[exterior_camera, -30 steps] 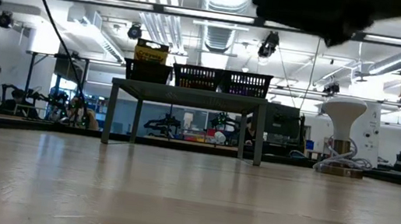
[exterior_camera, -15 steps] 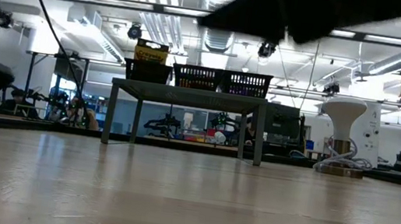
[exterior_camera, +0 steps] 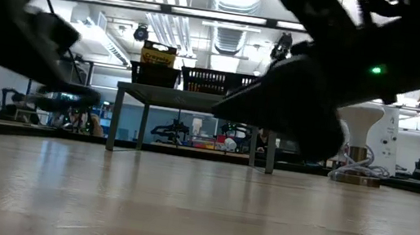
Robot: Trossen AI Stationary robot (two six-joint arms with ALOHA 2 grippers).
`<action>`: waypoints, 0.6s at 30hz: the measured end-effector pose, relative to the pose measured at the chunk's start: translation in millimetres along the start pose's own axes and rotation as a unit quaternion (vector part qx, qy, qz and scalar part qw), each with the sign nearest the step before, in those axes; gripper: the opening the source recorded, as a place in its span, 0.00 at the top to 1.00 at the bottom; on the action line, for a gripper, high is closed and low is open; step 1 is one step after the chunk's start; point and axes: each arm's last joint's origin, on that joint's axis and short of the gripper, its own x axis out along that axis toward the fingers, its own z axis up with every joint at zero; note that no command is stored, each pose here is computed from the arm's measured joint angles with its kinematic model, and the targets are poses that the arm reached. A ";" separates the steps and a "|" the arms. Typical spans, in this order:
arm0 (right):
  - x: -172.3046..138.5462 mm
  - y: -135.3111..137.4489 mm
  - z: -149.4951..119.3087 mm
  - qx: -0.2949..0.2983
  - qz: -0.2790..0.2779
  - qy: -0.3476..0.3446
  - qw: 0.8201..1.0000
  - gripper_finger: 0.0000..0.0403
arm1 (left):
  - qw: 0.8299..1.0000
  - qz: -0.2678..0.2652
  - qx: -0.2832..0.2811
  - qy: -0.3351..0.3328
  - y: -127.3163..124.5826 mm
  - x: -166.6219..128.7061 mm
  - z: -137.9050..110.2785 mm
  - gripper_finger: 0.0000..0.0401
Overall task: Pick & Place Office Desk Supplies
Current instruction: Put the black spring keychain in the right black bin on the shelf
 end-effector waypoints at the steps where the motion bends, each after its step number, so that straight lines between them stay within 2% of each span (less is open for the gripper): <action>1: -2.3 -2.2 -1.8 0.011 0.010 0.003 1.000 0.58 | 1.000 0.009 -0.002 -0.002 2.3 4.8 4.3 0.98; 5: -3.7 -11.2 -7.6 0.106 0.060 0.018 0.992 0.57 | 0.999 0.040 -0.016 -0.005 15.1 20.6 16.6 0.97; 8: 4.2 -15.7 -12.8 0.156 0.081 0.034 0.984 0.55 | 0.999 0.053 -0.003 -0.015 21.2 29.0 21.0 0.97; 10: 10.1 -15.8 -15.6 0.174 0.075 0.033 0.981 0.52 | 0.998 0.053 0.016 -0.027 21.8 32.1 24.7 0.97; 15: 30.8 -9.8 -9.4 0.221 0.094 -0.019 0.971 0.46 | 0.994 0.063 0.070 -0.060 19.9 36.0 29.1 0.97; 18: 44.7 -7.5 -9.7 0.218 0.117 -0.037 0.968 0.44 | 0.992 0.069 0.086 -0.059 19.5 36.8 28.3 0.97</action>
